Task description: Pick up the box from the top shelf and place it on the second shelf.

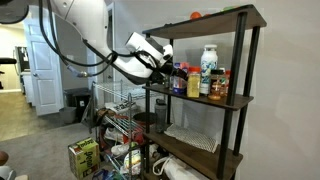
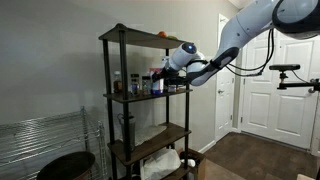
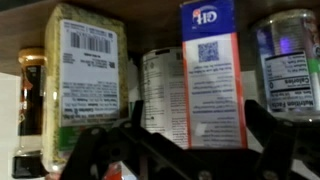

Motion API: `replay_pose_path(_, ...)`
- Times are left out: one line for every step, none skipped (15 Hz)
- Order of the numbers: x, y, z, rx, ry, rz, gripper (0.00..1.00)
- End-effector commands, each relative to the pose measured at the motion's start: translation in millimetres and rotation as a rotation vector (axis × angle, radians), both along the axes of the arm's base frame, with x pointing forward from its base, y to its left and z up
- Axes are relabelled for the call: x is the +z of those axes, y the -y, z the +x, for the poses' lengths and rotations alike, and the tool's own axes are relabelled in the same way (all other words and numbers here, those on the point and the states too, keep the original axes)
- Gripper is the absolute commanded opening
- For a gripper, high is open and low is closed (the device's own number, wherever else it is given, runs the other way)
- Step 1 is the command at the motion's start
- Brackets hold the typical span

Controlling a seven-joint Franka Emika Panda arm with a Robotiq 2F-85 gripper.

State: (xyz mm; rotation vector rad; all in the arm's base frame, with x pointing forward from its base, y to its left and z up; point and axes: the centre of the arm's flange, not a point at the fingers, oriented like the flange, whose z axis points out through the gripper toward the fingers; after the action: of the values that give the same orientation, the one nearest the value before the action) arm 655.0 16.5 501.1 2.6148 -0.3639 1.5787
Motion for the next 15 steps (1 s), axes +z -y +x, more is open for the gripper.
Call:
replay_pose_path(-6,11,-38,-0.023,-0.009,0.031,1.0)
replay_pose_path(-5,13,-42,-0.026,-0.009,0.035,1.0)
replay_pose_path(-4,14,-45,-0.028,-0.01,0.038,1.0)
replay_pose_path(-3,15,-47,-0.031,-0.011,0.038,1.0)
replay_pose_path(-3,16,-50,-0.032,-0.012,0.039,1.0)
replay_pose_path(-1,17,-52,-0.032,-0.013,0.038,1.0)
replay_pose_path(-1,17,-54,-0.033,-0.014,0.036,1.0)
replay_pose_path(0,18,-56,-0.034,-0.014,0.035,1.0)
replay_pose_path(1,19,-58,-0.035,-0.015,0.034,1.0)
replay_pose_path(2,19,-60,-0.031,-0.015,0.031,1.0)
replay_pose_path(4,19,-62,-0.028,-0.013,0.03,1.0)
replay_pose_path(4,19,-64,-0.023,-0.011,0.03,1.0)
replay_pose_path(5,19,-65,-0.02,-0.011,0.031,1.0)
replay_pose_path(5,18,-65,-0.013,-0.012,0.028,1.0)
replay_pose_path(5,18,-66,-0.01,-0.012,0.027,1.0)
